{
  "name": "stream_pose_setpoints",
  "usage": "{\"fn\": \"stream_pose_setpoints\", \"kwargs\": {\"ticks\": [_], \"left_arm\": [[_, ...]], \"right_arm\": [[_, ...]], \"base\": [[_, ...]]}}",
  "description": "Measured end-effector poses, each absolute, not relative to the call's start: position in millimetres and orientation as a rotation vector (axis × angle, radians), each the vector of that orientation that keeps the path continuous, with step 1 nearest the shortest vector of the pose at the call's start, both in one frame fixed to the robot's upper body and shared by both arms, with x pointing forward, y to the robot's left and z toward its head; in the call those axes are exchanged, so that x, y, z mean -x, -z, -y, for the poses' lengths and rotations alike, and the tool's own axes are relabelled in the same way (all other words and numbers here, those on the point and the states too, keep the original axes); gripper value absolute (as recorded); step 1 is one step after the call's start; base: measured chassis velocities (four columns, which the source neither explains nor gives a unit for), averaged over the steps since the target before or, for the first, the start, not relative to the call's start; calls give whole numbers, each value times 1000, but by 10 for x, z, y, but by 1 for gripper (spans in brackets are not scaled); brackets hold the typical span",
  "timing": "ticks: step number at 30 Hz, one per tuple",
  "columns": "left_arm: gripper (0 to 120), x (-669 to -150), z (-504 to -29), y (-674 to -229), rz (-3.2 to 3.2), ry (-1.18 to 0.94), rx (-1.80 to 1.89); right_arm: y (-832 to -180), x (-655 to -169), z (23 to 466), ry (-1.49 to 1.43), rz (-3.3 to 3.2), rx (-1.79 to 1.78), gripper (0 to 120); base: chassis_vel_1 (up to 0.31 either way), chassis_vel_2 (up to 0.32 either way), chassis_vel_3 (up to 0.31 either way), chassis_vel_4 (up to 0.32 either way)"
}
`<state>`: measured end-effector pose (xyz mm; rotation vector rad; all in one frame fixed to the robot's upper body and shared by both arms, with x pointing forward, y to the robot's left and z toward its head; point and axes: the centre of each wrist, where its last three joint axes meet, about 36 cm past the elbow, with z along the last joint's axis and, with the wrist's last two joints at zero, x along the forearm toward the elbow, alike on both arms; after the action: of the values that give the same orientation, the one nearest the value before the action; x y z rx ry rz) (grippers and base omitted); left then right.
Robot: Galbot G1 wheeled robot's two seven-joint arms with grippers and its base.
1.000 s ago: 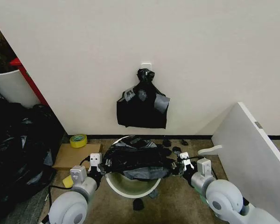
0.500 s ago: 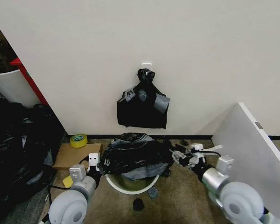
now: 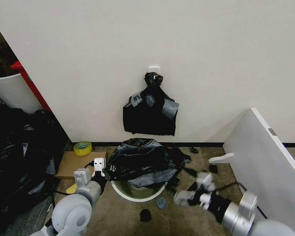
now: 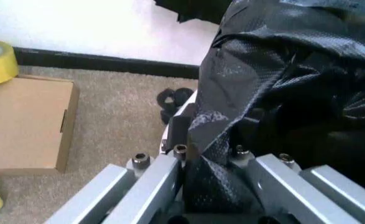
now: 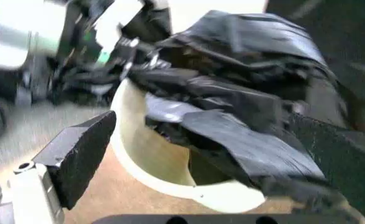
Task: Place the garbage bag over the trash bin.
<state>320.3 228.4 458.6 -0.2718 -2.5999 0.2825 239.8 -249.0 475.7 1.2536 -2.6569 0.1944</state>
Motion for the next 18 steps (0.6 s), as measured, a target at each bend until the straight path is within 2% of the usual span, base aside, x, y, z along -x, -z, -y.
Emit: {"fn": "stream_pose_setpoints", "kwargs": {"ticks": [4,8,9,17,18], "left_arm": [[1,-3182,-2270,-4596,2592,-270,284],[1,-3142,-2254,-4590,2583,-264,293],[1,-3142,-2254,-4590,2583,-264,293],[1,-3128,-2220,-4586,2582,-260,300],[1,-3128,-2220,-4586,2582,-260,300]], "right_arm": [[-4631,-2439,2451,-332,2653,-1330,98],[-4510,-2521,2408,-409,2657,-1356,84],[-4510,-2521,2408,-409,2657,-1356,84],[-4332,-2675,2501,-522,2648,-1385,51],[-4332,-2675,2501,-522,2648,-1385,51]], "base": [[0,0,0,0],[0,0,0,0],[0,0,0,0],[0,0,0,0],[0,0,0,0]]}}
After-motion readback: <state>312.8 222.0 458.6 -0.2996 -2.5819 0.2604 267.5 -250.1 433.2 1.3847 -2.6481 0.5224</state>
